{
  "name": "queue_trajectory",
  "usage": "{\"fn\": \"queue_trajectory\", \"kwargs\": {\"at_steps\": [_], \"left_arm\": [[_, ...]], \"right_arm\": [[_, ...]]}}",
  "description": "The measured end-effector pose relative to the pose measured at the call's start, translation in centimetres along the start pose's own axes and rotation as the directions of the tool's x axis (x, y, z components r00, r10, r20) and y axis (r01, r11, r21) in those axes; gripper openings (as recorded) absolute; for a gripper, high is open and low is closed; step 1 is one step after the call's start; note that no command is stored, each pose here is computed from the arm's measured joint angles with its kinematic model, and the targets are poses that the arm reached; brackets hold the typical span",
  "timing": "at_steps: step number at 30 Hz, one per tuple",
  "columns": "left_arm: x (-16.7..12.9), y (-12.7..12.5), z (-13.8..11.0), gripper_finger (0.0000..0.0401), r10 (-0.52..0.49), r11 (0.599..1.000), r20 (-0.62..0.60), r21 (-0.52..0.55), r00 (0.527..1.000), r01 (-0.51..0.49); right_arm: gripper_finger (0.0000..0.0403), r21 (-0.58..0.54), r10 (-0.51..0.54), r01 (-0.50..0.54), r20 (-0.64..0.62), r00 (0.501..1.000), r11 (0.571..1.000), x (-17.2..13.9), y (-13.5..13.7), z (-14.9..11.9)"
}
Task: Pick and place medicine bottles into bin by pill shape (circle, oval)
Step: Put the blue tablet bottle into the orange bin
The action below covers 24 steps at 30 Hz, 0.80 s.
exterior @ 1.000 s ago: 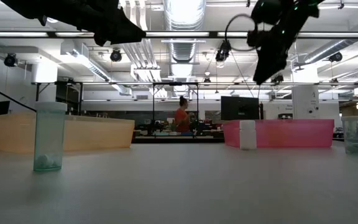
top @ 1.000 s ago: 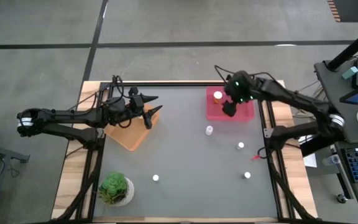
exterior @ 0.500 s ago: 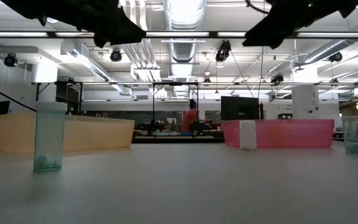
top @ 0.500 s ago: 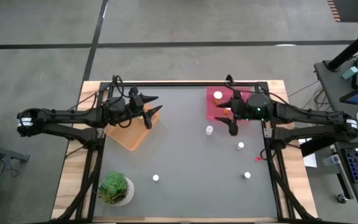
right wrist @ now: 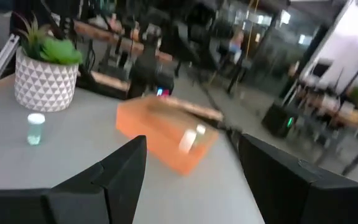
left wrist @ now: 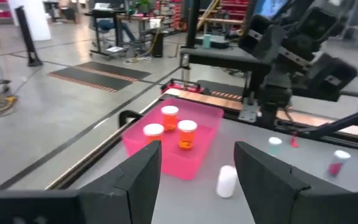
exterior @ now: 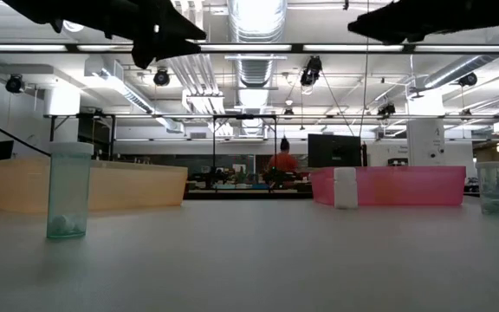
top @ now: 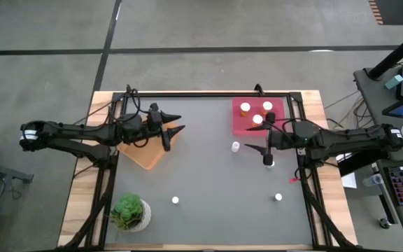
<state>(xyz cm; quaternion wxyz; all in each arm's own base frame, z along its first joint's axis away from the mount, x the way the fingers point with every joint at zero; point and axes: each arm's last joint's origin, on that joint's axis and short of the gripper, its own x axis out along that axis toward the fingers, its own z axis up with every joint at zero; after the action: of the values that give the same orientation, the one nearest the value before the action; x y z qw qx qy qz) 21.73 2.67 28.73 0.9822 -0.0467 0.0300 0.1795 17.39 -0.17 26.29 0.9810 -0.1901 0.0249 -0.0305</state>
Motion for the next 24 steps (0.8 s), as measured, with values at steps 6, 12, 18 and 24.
{"fn": "queue_trajectory", "kwargs": {"at_steps": [6, 12, 18, 24], "left_arm": [[1.1, -1.9, -0.1, 0.0187, -0.07, 0.997, 0.055, -0.035, 0.996, 0.072], [3.2, -3.8, 1.1, 0.0187, -0.109, 0.993, 0.063, -0.039, 0.992, 0.111], [4.9, -5.8, 1.6, 0.0187, -0.129, 0.984, -0.164, -0.142, 0.978, 0.106], [5.6, -8.7, 1.4, 0.0187, -0.101, 0.963, -0.511, -0.267, 0.854, -0.046]], "right_arm": [[0.0247, -0.086, 0.06, -0.047, 0.151, 0.987, 0.995, -0.9, 0.2, 0.5], [0.0247, -0.103, 0.102, -0.08, 0.23, 0.968, 0.991, -2.1, 0.1, 1.1], [0.0247, -0.11, 0.083, -0.054, 0.277, 0.957, 0.992, -3.4, -0.1, 1.1], [0.0247, -0.115, 0.044, -0.002, 0.361, 0.931, 0.993, -5.3, -0.4, 1.5]]}}
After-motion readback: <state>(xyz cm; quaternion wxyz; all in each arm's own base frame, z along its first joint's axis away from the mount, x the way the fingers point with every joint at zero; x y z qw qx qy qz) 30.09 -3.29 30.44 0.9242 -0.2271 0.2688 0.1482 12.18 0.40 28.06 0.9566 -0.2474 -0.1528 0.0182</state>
